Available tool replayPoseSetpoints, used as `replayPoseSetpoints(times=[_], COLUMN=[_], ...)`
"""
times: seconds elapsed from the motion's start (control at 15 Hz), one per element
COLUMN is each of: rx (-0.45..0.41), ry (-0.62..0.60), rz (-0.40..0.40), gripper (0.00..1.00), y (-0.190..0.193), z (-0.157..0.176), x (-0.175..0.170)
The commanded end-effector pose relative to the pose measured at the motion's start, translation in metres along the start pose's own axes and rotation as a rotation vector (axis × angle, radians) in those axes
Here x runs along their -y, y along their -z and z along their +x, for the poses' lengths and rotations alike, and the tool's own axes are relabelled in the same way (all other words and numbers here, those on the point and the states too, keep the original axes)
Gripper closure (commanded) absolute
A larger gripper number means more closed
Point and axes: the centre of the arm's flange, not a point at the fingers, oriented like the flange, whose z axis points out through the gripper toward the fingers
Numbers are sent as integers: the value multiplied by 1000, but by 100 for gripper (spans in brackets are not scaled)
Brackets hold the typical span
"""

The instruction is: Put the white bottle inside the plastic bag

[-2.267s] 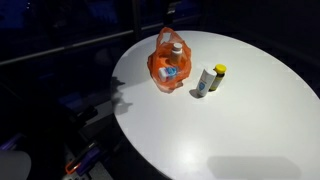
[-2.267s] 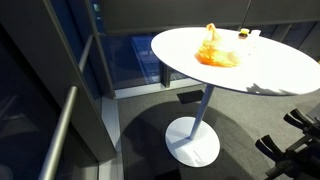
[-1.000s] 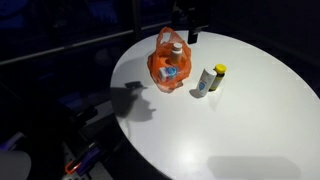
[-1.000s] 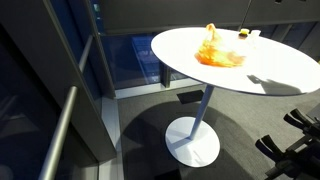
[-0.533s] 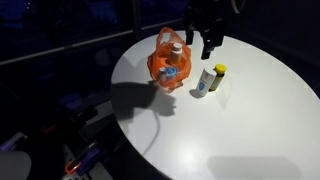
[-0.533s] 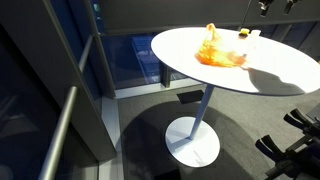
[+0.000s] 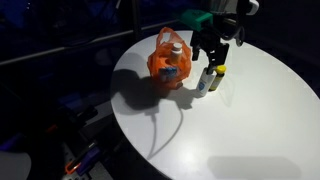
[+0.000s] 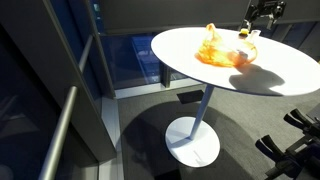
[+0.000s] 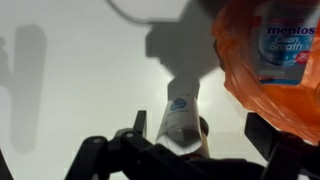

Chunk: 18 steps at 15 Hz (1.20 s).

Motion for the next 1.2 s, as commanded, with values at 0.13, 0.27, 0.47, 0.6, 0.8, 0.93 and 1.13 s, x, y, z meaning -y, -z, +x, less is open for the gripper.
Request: replayPoseSetpoints(times=[0.13,0.27,0.47,0.6,0.8,0.93,1.13], rx=[-9,-9,-18,-17,-11,-5,5], ry=[6,5,9,6,1,-6,-14], rz=[21,22,23,22,19,16,13], gripper=[0,0,0,0,0,0,0], y=[-13,-12,-6,-7,-10,-13,-21], z=[34,36,35,37,40,42,46], x=[5,5,3,2,-1,-4,-9])
